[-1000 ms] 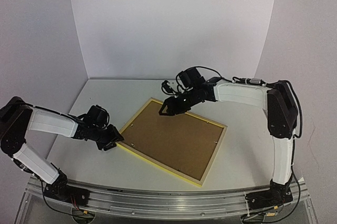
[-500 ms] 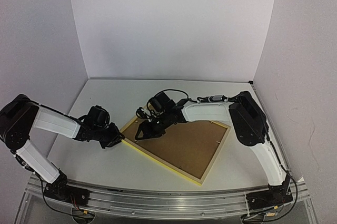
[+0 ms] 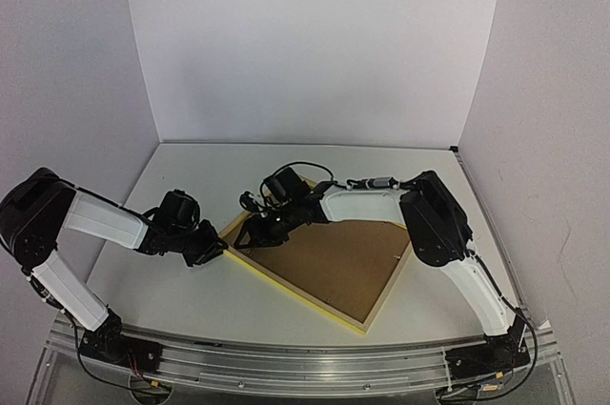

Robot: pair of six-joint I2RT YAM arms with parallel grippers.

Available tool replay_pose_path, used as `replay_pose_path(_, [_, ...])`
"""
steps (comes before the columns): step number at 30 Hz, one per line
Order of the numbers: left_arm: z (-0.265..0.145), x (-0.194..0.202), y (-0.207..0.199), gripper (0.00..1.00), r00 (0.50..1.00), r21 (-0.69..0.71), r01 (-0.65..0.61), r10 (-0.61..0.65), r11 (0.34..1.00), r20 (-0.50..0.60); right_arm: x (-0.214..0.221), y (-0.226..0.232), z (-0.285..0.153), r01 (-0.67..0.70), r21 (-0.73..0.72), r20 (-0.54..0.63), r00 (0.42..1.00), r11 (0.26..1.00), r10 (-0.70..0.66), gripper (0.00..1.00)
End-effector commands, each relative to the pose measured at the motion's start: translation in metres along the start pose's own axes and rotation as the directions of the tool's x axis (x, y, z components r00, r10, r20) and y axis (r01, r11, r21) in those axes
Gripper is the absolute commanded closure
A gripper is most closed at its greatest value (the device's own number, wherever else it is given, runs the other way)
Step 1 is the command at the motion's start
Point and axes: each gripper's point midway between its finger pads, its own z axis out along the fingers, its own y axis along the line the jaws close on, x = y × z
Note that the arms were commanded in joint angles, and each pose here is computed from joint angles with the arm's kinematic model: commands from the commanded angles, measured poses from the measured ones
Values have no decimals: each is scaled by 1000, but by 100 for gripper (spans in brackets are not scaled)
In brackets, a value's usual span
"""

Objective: Put the photo into the frame
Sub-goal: Install the photo frame at the center of the board.

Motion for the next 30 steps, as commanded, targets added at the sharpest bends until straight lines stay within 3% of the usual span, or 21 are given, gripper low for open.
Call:
replay_pose_path(1, [7,19,43,83,997,-155,-4,-8,988,-75,22,7,13,-15,-59,-77,997,998,10,47])
replay_pose_path(30, [14,12,46,87,997,-176,11,-24,984,-69,52,24,2,-11,-136,-159,987,991,-11,51])
